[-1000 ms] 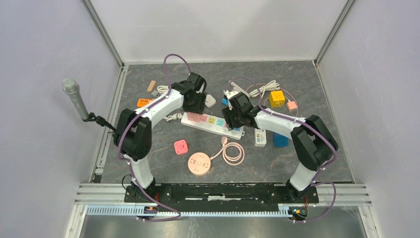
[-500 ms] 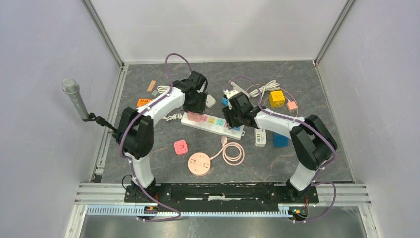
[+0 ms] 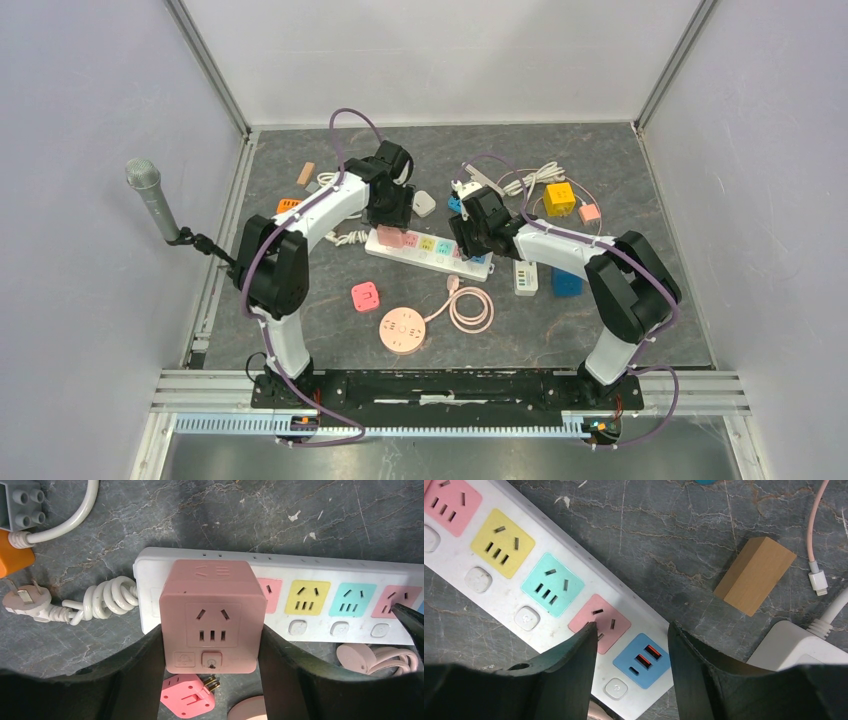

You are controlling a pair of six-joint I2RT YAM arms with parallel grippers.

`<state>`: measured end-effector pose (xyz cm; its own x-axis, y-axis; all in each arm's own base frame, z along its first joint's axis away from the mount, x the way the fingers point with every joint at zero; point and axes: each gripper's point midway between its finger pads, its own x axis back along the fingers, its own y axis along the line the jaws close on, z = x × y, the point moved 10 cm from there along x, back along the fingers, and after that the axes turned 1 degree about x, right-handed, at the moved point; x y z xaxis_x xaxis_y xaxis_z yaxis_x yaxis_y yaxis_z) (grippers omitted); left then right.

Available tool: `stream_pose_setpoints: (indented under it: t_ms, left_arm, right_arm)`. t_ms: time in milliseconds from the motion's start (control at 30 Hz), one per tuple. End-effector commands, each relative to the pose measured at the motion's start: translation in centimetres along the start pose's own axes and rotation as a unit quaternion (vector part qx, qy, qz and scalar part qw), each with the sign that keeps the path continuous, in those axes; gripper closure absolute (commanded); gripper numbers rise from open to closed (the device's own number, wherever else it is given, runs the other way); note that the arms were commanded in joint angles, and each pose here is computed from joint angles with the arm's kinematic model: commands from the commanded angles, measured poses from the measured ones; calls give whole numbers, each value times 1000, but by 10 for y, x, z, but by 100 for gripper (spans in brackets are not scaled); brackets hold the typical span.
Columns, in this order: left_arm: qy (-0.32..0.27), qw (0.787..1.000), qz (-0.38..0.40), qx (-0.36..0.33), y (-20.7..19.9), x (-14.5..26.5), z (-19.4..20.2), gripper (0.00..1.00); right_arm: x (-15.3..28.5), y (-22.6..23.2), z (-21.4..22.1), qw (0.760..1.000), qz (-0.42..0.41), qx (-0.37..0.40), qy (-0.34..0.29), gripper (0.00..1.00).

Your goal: Pull the plug off the socket

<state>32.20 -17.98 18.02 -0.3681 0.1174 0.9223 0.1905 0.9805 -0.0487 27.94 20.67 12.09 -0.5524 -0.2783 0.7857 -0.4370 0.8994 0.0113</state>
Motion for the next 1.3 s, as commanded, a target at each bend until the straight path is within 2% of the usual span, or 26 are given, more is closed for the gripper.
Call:
stream_pose_setpoints:
  t_ms: [0,133,267,400,733,933,1167,1233,1267]
  left_arm:
    - [-35,999,31,25,-14,21,-15,66]
    - [-44,998,-16,43,-16,19,-10,66]
    - [-27,998,5,57,-29,12,-6,63]
    - [-26,998,4,61,-28,10,-8,59]
    - [16,998,-28,56,-9,-11,6,34]
    - [30,997,-35,57,-9,-21,10,32]
    - [48,997,-48,43,-6,-29,14,25]
    - [51,997,-50,41,-6,-30,16,27]
    - [52,997,-51,41,-6,-30,16,32]
  right_arm:
    - [-14,-9,46,994,34,26,98,43]
    - [-15,-9,48,993,36,28,105,44]
    - [-16,-8,51,993,32,26,111,49]
    - [-13,-9,51,995,33,29,87,51]
    - [-13,-9,51,996,34,26,78,53]
    - [-14,-8,51,996,29,25,80,53]
    - [-14,-6,54,996,4,40,82,53]
    - [-14,-7,55,996,4,44,82,53]
    - [-13,-6,55,996,4,45,83,52]
